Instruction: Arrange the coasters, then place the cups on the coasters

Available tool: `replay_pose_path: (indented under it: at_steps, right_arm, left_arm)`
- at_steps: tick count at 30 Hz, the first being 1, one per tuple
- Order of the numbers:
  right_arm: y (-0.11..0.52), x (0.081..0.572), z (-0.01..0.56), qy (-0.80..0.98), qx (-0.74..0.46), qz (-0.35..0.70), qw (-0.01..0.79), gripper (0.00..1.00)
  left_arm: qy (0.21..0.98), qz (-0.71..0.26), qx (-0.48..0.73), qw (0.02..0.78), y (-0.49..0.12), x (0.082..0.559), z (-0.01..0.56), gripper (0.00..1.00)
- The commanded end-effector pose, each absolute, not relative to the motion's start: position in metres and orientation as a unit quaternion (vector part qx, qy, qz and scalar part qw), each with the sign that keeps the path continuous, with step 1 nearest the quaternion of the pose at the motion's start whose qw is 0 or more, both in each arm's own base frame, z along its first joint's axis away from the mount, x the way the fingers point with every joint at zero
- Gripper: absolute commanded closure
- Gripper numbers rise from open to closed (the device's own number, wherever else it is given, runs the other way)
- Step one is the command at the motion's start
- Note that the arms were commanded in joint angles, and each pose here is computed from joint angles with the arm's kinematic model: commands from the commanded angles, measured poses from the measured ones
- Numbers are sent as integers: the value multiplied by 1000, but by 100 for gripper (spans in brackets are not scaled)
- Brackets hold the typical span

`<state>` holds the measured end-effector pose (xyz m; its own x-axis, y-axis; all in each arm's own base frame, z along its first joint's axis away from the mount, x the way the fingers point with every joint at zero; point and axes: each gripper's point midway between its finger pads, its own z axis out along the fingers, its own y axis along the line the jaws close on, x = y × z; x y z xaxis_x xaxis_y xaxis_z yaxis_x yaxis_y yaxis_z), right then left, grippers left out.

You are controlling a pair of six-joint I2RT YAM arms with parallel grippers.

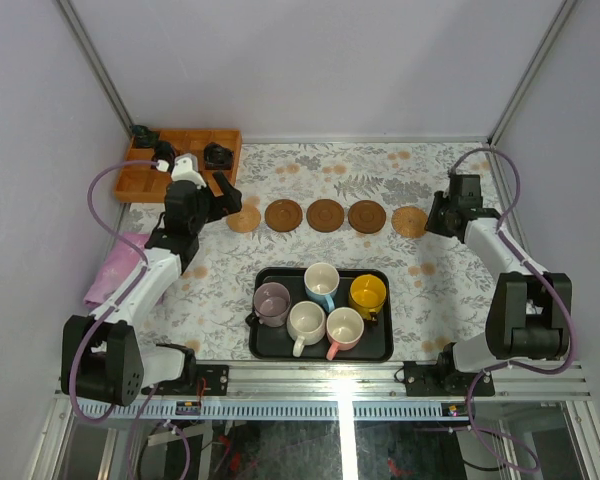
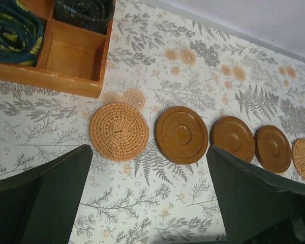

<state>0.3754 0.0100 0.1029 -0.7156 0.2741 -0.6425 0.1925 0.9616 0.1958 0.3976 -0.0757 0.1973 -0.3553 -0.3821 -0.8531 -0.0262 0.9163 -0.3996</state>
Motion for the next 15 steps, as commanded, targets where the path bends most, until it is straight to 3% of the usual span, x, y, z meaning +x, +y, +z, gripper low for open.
replay_pose_path:
  at_steps: [1,15]
  right_arm:
    - [18,362,87,936,125,46,326,72]
    - [32,352,58,957,105,33,268,72]
  left_arm:
    - [790,-170,-129,575,-74,400,203,5]
    - [807,-182,-147,542,-79,402,172,6]
